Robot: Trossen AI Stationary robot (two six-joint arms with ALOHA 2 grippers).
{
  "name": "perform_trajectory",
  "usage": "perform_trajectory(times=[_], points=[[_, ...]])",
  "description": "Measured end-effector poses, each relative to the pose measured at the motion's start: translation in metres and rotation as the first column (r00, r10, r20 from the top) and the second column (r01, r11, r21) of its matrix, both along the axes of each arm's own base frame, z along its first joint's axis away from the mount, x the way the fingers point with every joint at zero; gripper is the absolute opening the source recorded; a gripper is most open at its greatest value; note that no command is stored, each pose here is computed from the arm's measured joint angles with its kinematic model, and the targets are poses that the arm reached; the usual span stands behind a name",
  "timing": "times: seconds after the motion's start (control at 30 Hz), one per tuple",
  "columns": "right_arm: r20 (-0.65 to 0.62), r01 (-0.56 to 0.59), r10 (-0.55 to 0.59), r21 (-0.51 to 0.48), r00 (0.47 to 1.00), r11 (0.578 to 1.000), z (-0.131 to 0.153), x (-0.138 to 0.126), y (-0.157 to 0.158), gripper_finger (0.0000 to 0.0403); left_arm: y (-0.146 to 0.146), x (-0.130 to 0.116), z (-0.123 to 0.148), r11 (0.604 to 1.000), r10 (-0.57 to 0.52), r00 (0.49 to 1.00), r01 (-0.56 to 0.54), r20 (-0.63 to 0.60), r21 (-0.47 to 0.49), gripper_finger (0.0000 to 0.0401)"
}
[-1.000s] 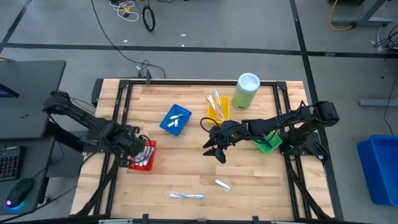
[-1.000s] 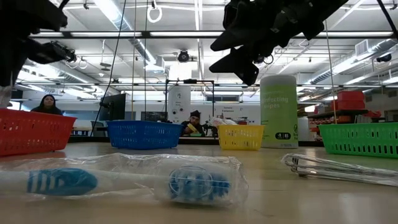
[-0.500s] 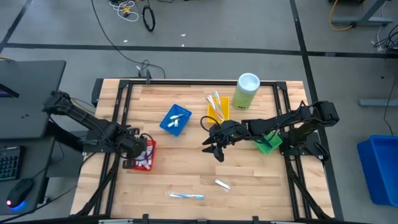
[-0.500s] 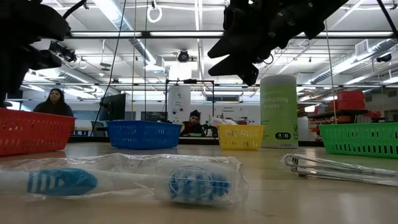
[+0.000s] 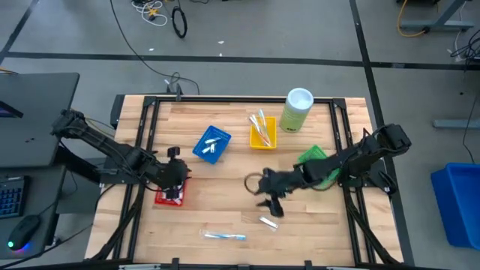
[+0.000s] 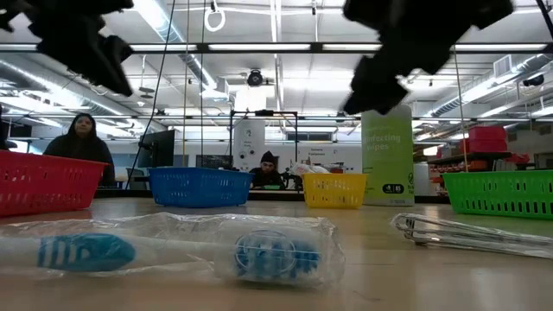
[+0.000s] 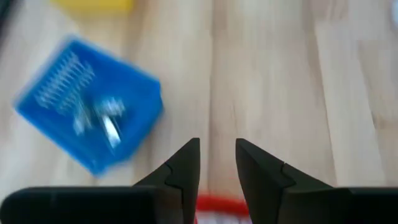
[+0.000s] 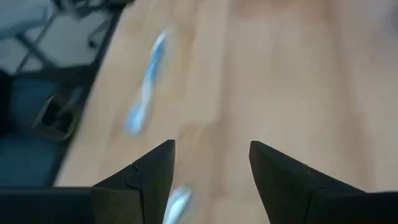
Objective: Pick & Place Travel size toiletries
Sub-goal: Put the silver nail cutter into the blue basket
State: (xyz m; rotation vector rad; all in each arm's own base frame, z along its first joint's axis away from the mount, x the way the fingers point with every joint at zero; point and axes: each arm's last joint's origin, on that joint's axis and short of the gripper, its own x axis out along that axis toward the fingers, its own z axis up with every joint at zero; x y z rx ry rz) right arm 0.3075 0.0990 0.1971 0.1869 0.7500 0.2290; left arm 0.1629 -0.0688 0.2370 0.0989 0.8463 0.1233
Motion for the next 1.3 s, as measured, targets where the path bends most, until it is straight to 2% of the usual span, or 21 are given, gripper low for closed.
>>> perform_trajectory(times=[0.13, 0.37, 0.53, 0.83, 0.97, 1.1, 1.3], points=[[-0.093, -0.009, 0.011, 0.026, 0.996, 1.0, -0.005, -0.016, 0.028, 0.0216, -0.002, 0.008, 0.008, 0.999, 0.001, 0.992, -0.006, 0.124, 0.042, 0.0112], [-0.264, 0.127, -0.1, 0.086, 0.959, 0.988, -0.021, -0.036, 0.059, 0.0212, -0.003, 0.016, 0.017, 0.991, -0.027, 0.971, -0.005, 0.237, 0.133, 0.0112], [-0.368, 0.135, -0.124, 0.004, 0.921, 0.991, -0.043, -0.032, 0.069, 0.0217, -0.003, 0.017, 0.02, 0.989, -0.011, 0.963, -0.03, 0.271, 0.147, 0.0112], [-0.36, 0.141, -0.136, -0.013, 0.923, 0.99, -0.068, -0.015, 0.076, 0.0209, -0.003, 0.017, 0.02, 0.993, 0.017, 0.959, -0.05, 0.281, 0.11, 0.0112], [-0.359, 0.09, -0.106, -0.06, 0.927, 0.994, -0.076, -0.013, 0.077, 0.0202, -0.003, 0.017, 0.02, 0.991, 0.001, 0.961, -0.038, 0.275, 0.128, 0.0112], [-0.341, 0.005, -0.056, -0.149, 0.939, 0.989, -0.08, -0.014, 0.076, 0.0172, -0.003, 0.017, 0.02, 0.991, -0.002, 0.962, -0.035, 0.274, 0.133, 0.0112], [-0.33, -0.024, -0.048, -0.209, 0.943, 0.978, -0.081, -0.014, 0.072, 0.0086, -0.003, 0.017, 0.02, 0.99, -0.005, 0.963, -0.033, 0.271, 0.136, 0.0112]])
